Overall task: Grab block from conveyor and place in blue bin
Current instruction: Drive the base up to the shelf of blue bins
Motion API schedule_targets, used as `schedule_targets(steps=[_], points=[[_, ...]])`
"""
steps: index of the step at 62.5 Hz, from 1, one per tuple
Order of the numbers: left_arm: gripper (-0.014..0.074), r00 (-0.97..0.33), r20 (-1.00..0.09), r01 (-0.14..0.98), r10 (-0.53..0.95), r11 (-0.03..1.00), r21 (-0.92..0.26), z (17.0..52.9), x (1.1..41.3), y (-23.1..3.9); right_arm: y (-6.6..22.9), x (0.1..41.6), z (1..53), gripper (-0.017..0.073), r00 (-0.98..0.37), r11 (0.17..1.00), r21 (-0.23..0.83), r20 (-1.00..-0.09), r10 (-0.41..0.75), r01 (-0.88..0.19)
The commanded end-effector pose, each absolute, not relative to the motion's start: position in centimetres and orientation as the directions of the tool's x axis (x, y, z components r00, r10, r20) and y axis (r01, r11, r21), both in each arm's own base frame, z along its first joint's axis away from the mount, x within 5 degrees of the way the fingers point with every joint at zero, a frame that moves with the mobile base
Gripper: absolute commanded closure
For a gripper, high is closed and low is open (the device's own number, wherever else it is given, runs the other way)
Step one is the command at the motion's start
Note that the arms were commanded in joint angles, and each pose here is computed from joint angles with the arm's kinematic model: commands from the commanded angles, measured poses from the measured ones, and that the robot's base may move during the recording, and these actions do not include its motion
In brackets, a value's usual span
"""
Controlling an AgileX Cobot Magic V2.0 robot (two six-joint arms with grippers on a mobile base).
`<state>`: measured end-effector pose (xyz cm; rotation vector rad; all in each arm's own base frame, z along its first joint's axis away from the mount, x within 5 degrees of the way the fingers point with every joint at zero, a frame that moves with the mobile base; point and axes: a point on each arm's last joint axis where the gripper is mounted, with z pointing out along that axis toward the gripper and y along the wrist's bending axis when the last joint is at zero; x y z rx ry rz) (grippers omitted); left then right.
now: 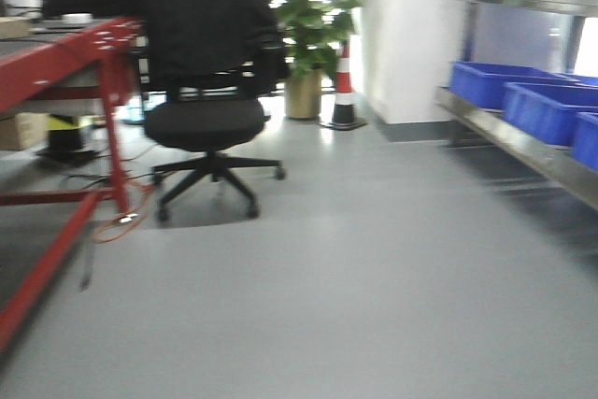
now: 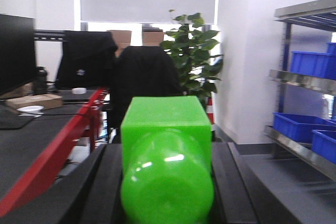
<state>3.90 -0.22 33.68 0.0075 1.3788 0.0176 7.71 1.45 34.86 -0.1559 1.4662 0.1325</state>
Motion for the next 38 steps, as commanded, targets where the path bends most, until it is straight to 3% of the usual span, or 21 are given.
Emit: schedule_targets(steps=[1, 38], points=[[0.0705, 0.208, -0.978, -0.005, 0.011, 1.000, 0.010, 33.79, 3.80, -0.22, 1.44, 7.61, 35.21, 0.0721, 0.123, 0.983, -0.023, -0.992, 0.000, -0.184], [0.0705, 0.208, -0.978, -0.005, 0.011, 1.000, 0.010, 33.79, 3.80, -0.22, 1.44, 7.61, 35.21, 0.0721, 0.123, 0.983, -0.023, -0.992, 0.000, -0.184]])
